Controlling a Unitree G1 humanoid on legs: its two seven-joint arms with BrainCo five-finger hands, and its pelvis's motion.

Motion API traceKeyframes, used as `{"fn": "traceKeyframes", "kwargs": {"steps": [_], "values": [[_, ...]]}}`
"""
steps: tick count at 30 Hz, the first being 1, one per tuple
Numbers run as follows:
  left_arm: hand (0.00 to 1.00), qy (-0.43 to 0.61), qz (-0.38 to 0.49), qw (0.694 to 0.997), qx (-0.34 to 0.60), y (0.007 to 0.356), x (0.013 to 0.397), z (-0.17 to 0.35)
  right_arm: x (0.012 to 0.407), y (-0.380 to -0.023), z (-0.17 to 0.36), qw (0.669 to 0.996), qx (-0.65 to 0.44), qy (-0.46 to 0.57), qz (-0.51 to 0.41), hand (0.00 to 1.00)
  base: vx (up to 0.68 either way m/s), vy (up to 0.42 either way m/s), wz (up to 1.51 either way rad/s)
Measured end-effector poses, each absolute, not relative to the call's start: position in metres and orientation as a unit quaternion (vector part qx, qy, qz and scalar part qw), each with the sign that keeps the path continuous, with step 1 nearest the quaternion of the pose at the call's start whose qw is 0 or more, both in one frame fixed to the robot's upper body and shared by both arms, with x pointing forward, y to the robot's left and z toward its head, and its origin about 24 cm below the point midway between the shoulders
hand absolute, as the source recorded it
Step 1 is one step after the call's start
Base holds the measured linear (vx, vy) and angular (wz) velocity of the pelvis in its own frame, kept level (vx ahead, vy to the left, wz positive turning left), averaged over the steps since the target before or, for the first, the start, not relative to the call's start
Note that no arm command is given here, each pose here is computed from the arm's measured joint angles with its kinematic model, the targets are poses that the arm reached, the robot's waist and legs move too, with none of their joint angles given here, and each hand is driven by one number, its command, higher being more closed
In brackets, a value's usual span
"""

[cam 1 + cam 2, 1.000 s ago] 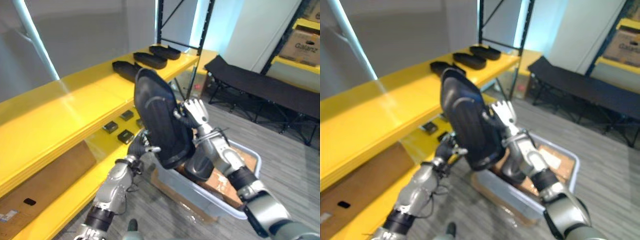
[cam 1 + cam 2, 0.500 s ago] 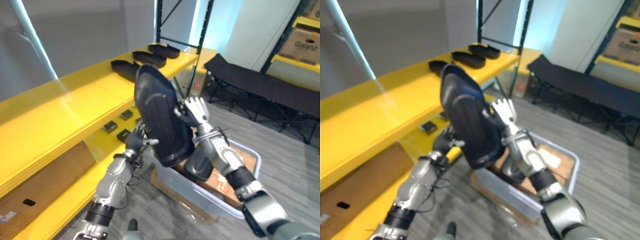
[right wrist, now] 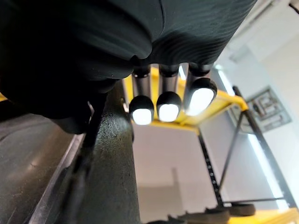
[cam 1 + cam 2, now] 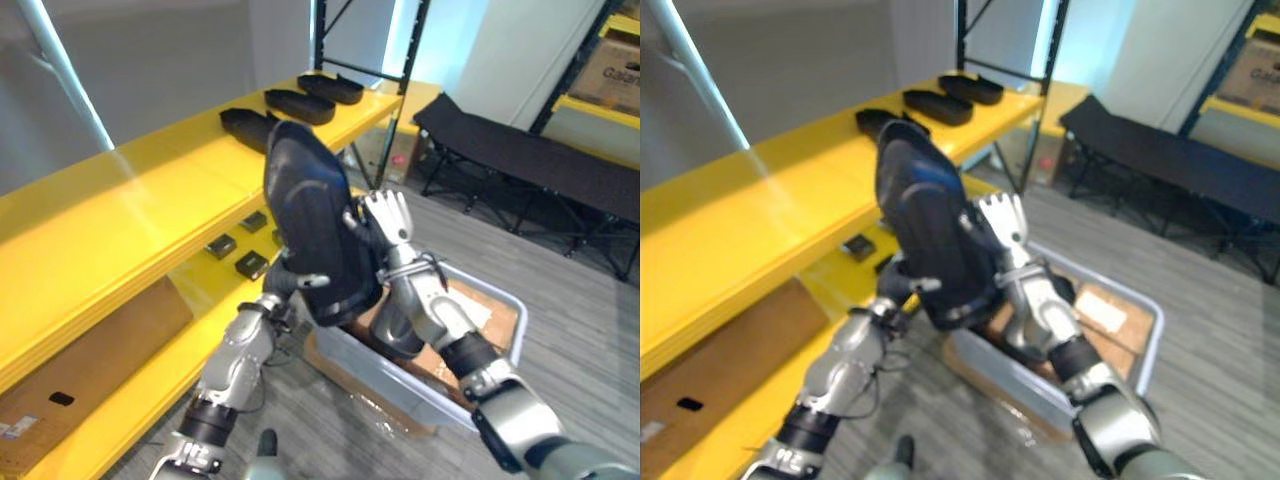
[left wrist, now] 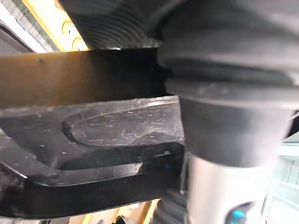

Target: Walk over and take plastic housings, then place them on the shelf

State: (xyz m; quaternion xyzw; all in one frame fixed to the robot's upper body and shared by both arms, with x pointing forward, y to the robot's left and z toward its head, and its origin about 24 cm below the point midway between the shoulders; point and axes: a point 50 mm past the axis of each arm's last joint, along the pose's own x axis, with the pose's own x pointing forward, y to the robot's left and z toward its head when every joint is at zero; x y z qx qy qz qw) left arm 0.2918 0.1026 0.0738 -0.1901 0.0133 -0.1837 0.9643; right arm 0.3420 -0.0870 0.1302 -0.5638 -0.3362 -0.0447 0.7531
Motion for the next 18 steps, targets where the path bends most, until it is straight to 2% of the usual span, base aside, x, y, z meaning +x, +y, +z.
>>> {"fn": "traceKeyframes", "kwargs": {"steps": [11,14,18], "values": [[1.0,0.023,-0.127,0.974,-0.186,0.111,0.293,0.062,0.339,-0.079,0.122,0.752,-0.558,-0.347,-0.042,1.0,0.0,-0.002,0.02],[1.0,0.011,-0.119,0.975,-0.188,0.111,0.292,0.063,0.337,-0.081,0.12,0.761,-0.543,-0.35,-0.056,1.0,0.0,-0.011,0.06],[1.0,0.005,-0.113,0.977,-0.182,0.107,0.291,0.063,0.33,-0.09,0.108,0.788,-0.511,-0.333,-0.077,1.0,0.01,-0.013,0.13]]}}
